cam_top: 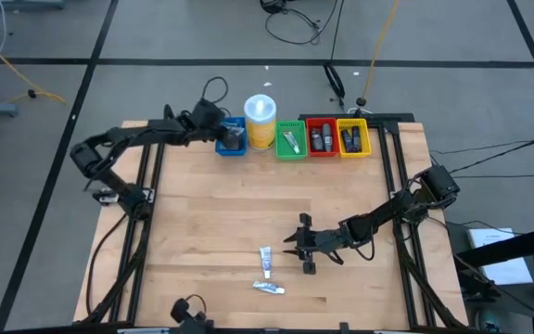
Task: Pick & Place Travel size toiletries
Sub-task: Put the toothpaste into the green basket
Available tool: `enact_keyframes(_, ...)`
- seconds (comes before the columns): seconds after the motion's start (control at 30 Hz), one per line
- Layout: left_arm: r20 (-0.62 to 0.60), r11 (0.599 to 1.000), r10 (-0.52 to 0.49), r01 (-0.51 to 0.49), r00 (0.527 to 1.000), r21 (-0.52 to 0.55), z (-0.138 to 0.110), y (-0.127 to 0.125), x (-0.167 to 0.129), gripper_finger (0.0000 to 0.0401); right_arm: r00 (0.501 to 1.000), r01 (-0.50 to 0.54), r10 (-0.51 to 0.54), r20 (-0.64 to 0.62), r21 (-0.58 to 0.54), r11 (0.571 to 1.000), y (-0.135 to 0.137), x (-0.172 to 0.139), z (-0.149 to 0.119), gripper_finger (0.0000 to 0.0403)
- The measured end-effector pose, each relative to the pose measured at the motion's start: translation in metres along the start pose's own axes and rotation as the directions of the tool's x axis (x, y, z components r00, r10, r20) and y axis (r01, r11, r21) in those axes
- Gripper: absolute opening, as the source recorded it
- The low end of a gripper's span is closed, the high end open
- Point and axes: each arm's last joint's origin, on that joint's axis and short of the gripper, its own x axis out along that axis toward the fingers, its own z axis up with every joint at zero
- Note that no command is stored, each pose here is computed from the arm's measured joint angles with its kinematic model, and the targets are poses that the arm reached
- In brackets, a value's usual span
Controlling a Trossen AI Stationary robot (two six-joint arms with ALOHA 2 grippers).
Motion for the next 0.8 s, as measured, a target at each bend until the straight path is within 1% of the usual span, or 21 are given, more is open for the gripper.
enact_keyframes(0.07, -0.013, 0.999, 0.044, -0.044, 0.999, 0.002, -0.004, 0.002, 0.01, 0.0007, 1.0, 0.0, 0.0, 0.0, 0.0, 1.0, 0.0, 0.0, 0.0, 0.0133)
enact_keyframes(0.17, -0.029, 0.998, 0.067, -0.066, 0.997, 0.007, -0.008, 0.005, 0.02, 0.0016, 1.0, 0.0, 0.0, 0.0, 0.0, 1.0, 0.0, 0.0, 0.0, 0.0131)
enact_keyframes(0.3, -0.011, 0.998, 0.062, -0.062, 0.998, 0.007, -0.006, 0.004, 0.018, 0.0025, 1.0, 0.0, 0.0, 0.0, 0.0, 1.0, 0.0, 0.0, 0.0, 0.013)
enact_keyframes(0.37, 0.012, 0.999, 0.054, -0.054, 0.998, 0.01, -0.001, 0.002, 0.008, 0.0025, 1.0, 0.0, 0.0, 0.0, -0.004, 1.0, 0.0, 0.0, 0.0, 0.013)
enact_keyframes(0.47, 0.063, 0.999, 0.029, -0.03, 0.998, 0.021, 0.007, -0.005, -0.017, 0.0026, 1.0, 0.002, -0.002, 0.0, -0.012, 1.0, 0.0, 0.0, 0.0, 0.013)
enact_keyframes(0.6, 0.089, 0.996, -0.033, 0.025, 0.995, 0.087, 0.01, -0.024, -0.057, 0.0026, 1.0, -0.002, 0.002, 0.0, -0.074, 0.997, 0.001, 0.0, 0.0, 0.013)
enact_keyframes(0.7, 0.091, 0.981, -0.111, 0.095, 0.99, 0.168, -0.002, -0.05, -0.082, 0.0026, 1.0, -0.02, 0.02, 0.001, -0.181, 0.983, 0.006, -0.002, -0.002, 0.013)
enact_keyframes(0.8, 0.081, 0.954, -0.186, 0.161, 0.979, 0.254, -0.032, -0.078, -0.095, 0.0026, 0.999, -0.043, 0.044, -0.001, -0.259, 0.965, 0.011, -0.008, -0.011, 0.013)
